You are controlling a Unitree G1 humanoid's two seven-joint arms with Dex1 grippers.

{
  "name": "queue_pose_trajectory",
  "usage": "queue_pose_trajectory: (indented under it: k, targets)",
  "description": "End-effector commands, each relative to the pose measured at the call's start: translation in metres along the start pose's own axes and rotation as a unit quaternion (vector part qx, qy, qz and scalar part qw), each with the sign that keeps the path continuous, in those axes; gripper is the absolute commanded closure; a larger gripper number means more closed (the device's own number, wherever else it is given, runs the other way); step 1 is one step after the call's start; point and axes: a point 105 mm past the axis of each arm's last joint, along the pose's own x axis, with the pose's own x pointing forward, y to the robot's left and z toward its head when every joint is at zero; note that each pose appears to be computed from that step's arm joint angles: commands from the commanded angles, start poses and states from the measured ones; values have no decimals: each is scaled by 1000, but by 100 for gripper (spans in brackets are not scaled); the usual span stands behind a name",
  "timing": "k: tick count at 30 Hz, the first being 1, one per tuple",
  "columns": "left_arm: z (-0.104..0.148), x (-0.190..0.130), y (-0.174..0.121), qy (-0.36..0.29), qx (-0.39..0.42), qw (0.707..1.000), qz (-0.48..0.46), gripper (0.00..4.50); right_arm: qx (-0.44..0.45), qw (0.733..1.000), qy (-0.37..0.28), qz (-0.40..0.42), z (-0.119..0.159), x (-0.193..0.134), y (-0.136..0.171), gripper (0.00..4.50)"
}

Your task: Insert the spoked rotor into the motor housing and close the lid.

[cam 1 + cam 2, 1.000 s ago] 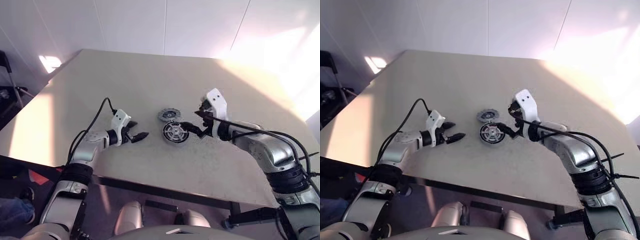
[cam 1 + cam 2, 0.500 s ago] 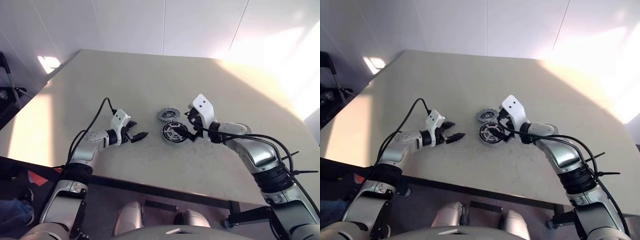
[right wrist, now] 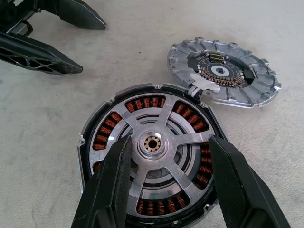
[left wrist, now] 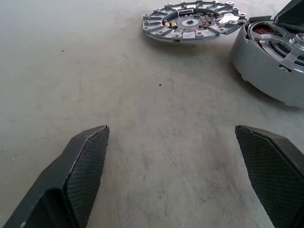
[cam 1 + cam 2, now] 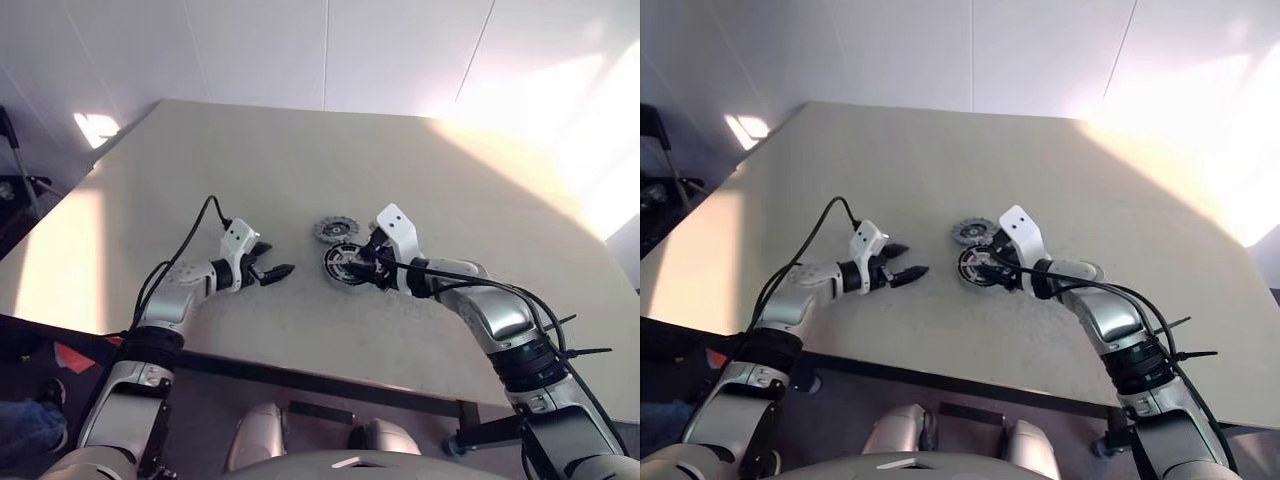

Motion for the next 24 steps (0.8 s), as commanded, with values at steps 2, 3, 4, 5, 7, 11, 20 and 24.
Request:
queue_pose_trajectory:
  k: [2, 3, 4, 5, 7, 11, 20, 24]
  targets:
    - [11, -4, 4, -16, 12, 1000, 10, 0, 5, 998, 67, 8, -41, 4, 4, 167]
    - [10, -5, 4, -16, 11, 1000, 10, 0, 2, 998, 56, 9, -36, 4, 5, 167]
    - [10, -5, 4, -16, 11, 1000, 11, 0, 1, 999, 38, 12, -28, 3, 5, 167]
    - [10, -5, 5, -16, 11, 1000, 12, 0, -2, 1000, 16, 15, -18, 1, 6, 167]
    - [9, -5, 5, -15, 11, 1000, 12, 0, -31, 998, -49, 19, 11, -6, 5, 167]
    - [10, -3, 4, -15, 10, 1000, 11, 0, -108, 986, -121, 40, 55, -25, 6, 167]
    - [12, 6, 1, -19, 10, 1000, 4, 0, -448, 879, 47, 155, 46, -59, -16, 167]
    - [11, 8, 1, -21, 9, 1000, 5, 0, -539, 811, 108, 201, 32, -61, -27, 167]
